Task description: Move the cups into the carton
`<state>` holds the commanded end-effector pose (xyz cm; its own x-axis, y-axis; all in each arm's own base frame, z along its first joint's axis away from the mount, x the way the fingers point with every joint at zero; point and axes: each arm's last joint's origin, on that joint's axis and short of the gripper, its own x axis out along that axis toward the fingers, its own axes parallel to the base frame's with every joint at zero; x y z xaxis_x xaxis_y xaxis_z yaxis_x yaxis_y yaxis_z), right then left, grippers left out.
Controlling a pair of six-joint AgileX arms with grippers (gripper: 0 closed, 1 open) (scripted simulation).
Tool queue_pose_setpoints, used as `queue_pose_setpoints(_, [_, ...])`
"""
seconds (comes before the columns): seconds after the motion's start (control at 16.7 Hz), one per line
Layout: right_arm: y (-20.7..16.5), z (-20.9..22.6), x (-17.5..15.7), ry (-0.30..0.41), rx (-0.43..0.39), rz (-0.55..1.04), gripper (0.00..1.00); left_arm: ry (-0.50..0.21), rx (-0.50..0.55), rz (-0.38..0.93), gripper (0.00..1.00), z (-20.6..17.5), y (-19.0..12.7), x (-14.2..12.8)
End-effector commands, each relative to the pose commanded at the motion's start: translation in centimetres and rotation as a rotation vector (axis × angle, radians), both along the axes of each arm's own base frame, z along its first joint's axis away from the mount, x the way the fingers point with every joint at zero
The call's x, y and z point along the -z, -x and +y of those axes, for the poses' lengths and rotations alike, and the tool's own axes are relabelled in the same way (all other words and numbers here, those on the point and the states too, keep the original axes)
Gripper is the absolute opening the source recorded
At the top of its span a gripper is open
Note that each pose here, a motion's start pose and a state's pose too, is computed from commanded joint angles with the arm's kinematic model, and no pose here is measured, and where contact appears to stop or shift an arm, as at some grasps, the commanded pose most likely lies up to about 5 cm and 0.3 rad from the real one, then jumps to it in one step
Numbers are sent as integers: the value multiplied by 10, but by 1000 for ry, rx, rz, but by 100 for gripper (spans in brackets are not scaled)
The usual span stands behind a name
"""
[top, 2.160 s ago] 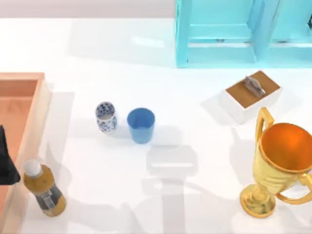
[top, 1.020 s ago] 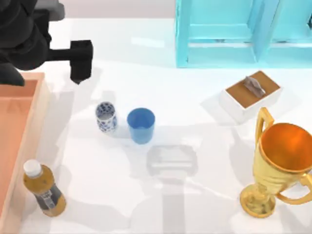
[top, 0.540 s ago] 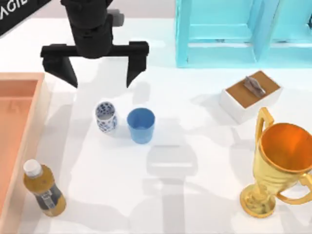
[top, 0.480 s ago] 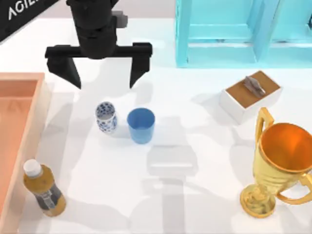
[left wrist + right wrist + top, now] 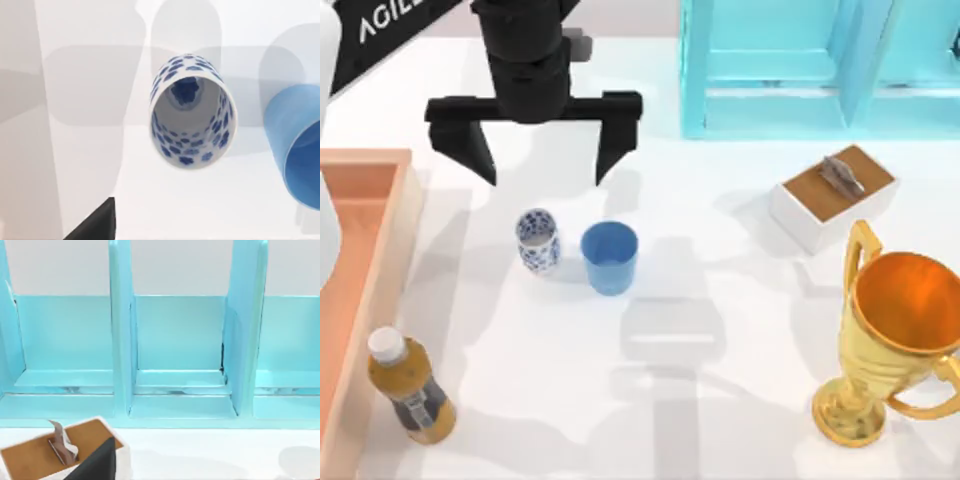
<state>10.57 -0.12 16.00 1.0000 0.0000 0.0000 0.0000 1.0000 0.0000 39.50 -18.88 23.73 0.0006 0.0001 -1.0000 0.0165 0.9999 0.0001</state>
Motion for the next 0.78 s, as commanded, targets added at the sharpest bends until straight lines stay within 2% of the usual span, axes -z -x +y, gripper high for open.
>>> queue_pose_setpoints(0.18, [0, 0, 0, 0, 0, 0, 100, -2, 4, 5, 100, -2, -1, 20])
queue_pose_setpoints(0.54, [0, 0, 0, 0, 0, 0, 100, 1, 3, -1, 100, -2, 0, 91])
queue_pose_setpoints(0.78, [0, 0, 0, 0, 0, 0, 100, 0, 3, 1, 100, -2, 1, 99])
